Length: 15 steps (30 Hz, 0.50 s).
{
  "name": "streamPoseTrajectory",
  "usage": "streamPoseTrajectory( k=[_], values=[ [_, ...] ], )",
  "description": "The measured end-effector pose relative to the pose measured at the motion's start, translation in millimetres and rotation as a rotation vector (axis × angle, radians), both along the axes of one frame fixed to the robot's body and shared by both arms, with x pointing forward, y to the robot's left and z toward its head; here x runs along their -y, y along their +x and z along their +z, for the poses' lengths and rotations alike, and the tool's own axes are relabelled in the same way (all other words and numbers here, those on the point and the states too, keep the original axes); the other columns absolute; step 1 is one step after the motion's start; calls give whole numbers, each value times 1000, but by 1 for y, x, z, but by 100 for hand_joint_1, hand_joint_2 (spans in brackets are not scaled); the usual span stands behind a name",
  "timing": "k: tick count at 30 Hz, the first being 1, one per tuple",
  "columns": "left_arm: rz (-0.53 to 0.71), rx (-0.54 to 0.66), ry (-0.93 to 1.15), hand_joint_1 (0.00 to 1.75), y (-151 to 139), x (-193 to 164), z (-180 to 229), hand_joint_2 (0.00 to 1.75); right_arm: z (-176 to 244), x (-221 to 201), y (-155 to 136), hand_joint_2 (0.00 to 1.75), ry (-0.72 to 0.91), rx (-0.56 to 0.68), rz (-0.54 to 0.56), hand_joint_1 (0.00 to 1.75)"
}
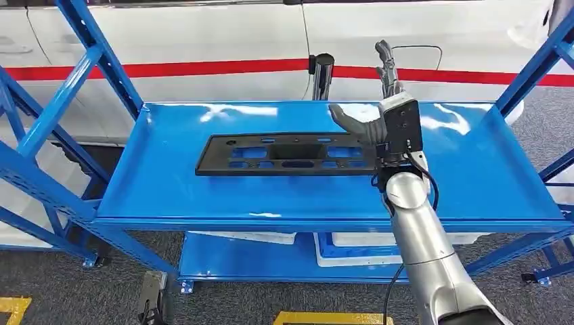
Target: Take the parts from the cabinet and place them on the table.
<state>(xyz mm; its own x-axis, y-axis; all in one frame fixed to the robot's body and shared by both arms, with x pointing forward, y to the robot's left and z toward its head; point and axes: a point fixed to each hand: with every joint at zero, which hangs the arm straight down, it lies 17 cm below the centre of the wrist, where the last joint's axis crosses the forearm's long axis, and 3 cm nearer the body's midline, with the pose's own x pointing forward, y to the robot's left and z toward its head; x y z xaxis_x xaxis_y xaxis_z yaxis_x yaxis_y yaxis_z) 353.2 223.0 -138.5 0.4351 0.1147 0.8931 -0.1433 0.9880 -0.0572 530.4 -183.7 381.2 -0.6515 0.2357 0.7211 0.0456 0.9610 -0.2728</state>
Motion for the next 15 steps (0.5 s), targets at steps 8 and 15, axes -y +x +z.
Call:
streamPoseTrajectory(
  k=[8,15],
  values=[
    [-25,-244,23,0,-41,-3,-45,0,-8,0,-8,175,-13,8,-15,0],
    [-33,-721,95,0,-152,-30,-112,0,-20,-23,-26,175,-152,32,7,0]
  ],
)
